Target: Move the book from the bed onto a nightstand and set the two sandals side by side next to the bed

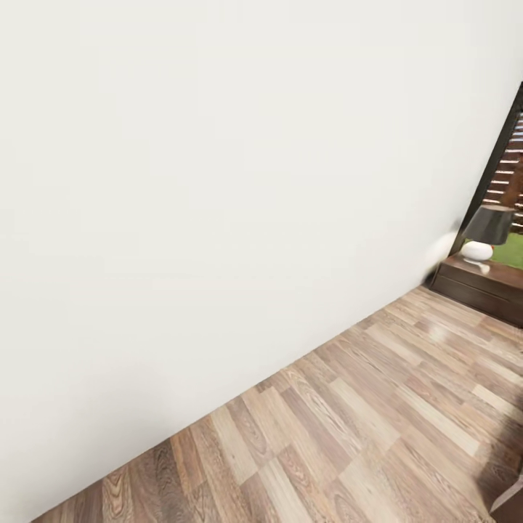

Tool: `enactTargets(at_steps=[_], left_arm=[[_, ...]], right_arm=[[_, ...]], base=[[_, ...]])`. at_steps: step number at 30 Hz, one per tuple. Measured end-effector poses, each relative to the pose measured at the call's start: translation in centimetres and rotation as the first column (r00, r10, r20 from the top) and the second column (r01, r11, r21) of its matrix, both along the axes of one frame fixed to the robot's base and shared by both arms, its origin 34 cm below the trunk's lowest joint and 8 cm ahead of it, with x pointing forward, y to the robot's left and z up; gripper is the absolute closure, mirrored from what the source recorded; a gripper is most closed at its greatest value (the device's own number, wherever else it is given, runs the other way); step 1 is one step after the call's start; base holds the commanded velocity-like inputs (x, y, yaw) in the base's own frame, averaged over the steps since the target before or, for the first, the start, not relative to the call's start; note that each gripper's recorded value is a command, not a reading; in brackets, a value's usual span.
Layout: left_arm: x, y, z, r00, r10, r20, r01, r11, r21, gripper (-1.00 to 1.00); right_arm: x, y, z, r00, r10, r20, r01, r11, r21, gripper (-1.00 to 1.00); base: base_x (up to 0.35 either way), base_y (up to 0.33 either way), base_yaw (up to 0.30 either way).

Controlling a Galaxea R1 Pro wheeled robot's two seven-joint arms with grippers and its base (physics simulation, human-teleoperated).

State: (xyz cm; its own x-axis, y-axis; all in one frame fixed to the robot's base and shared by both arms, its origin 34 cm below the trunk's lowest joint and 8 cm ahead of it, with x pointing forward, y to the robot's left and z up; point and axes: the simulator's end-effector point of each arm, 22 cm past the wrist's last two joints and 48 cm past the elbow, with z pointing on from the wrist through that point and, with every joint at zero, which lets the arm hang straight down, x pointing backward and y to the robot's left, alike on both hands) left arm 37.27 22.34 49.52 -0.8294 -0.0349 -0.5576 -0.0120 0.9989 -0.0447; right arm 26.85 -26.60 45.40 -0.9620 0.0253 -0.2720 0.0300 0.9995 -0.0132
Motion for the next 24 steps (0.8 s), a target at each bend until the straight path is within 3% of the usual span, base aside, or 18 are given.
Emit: enactTargets(at_steps=[24], left_arm=[[0.0, 0.0, 0.0, 1.0, 0.0, 0.0, 0.0, 1.0, 0.0, -1.0]], right_arm=[[0.0, 0.03, 0.0, 1.0, 0.0, 0.0, 0.0, 1.0, 0.0, -1.0]], base=[[0.0, 0.0, -0.202]])
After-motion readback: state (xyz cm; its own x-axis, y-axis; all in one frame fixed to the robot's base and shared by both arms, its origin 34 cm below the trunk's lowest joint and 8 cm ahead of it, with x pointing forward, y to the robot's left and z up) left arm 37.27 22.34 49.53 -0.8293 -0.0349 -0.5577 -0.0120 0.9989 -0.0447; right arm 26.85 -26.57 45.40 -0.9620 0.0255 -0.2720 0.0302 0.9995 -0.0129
